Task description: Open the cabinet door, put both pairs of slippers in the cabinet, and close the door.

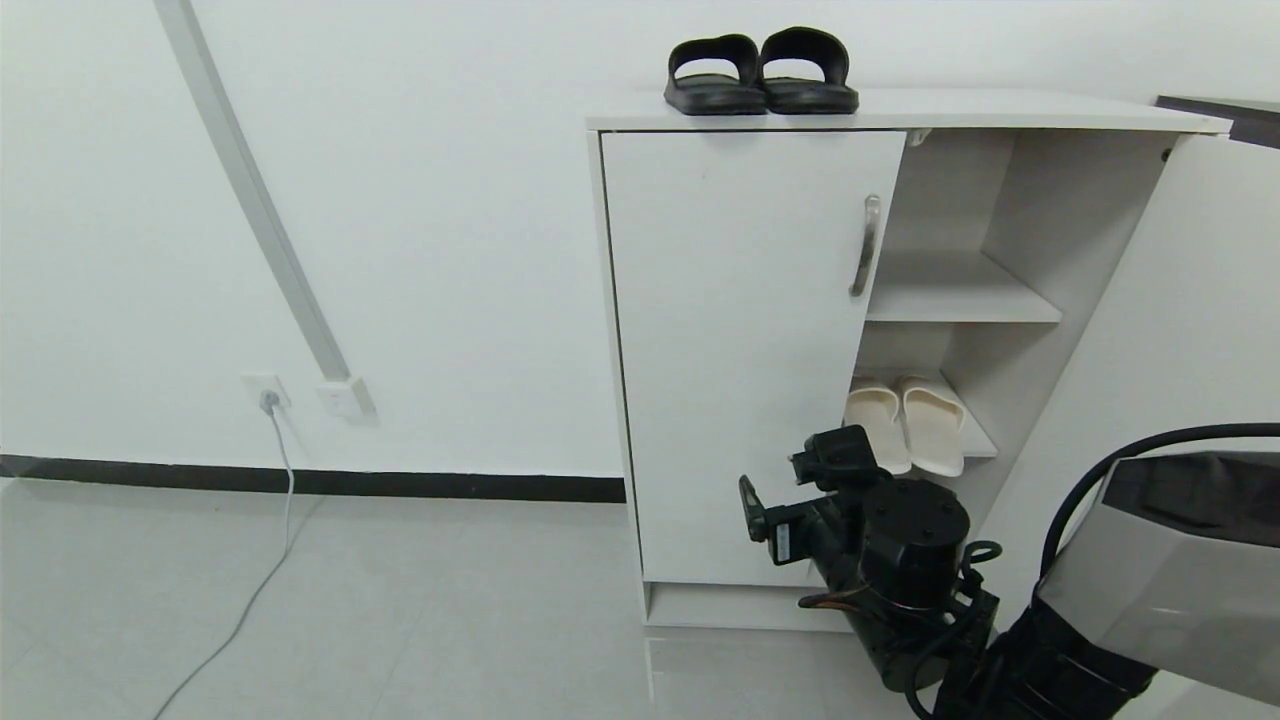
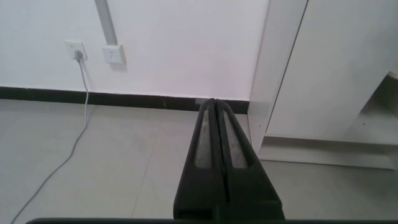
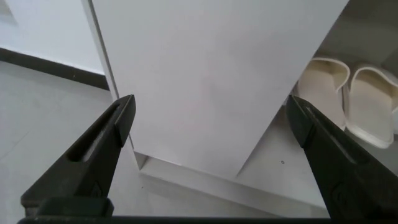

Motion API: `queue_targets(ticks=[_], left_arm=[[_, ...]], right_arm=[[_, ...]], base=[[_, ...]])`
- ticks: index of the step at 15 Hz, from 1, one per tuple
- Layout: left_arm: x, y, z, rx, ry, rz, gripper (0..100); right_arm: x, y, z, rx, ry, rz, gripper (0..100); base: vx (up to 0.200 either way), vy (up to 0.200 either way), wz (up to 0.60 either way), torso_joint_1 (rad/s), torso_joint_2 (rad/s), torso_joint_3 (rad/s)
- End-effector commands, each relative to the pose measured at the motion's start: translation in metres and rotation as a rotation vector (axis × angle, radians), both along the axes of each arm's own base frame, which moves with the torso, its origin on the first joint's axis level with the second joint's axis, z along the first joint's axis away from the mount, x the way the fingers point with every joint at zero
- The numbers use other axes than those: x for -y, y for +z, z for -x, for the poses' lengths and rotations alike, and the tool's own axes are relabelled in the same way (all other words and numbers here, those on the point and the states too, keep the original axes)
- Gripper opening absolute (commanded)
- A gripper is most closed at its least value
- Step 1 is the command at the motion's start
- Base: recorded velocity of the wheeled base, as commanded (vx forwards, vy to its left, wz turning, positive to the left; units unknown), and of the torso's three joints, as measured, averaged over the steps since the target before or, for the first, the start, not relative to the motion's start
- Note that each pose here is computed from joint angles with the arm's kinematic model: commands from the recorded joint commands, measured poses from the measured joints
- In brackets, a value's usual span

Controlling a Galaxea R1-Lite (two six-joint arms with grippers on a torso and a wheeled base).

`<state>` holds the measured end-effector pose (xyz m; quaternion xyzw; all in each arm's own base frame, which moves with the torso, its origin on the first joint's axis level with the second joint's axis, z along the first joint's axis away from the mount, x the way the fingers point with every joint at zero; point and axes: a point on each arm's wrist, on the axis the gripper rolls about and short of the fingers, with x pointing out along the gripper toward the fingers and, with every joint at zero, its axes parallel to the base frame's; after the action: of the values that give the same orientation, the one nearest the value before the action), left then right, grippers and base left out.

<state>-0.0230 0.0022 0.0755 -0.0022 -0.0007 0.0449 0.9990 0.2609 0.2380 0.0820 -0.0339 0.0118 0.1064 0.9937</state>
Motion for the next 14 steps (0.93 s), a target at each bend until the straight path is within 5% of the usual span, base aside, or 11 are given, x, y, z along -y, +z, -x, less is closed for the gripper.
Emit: queue_targets(ticks=[1, 7, 14], left_arm=[[0.0, 0.0, -0.0001, -0.001, 0.001, 0.0, 0], [0.0, 0.0, -0.0001, -0.001, 0.001, 0.0, 0], [0.0, 0.0, -0.0001, -0.001, 0.001, 0.0, 0]], right_arm=[[-0.0004, -0.0009, -0.0006, 0.0, -0.001, 0.001, 100], [-0.0003, -0.0018, -0.0005, -0.004, -0.001, 0.004, 100], [-0.0005, -0.0021, 0.0001, -0.005, 0.001, 0.005, 100]], base=[[0.0, 0.0, 0.0, 0.0, 0.0, 0.0], [0.0, 0.0, 0.0, 0.008, -0.12, -0.189], [0.0, 0.0, 0.0, 0.085, -0.5, -0.357]])
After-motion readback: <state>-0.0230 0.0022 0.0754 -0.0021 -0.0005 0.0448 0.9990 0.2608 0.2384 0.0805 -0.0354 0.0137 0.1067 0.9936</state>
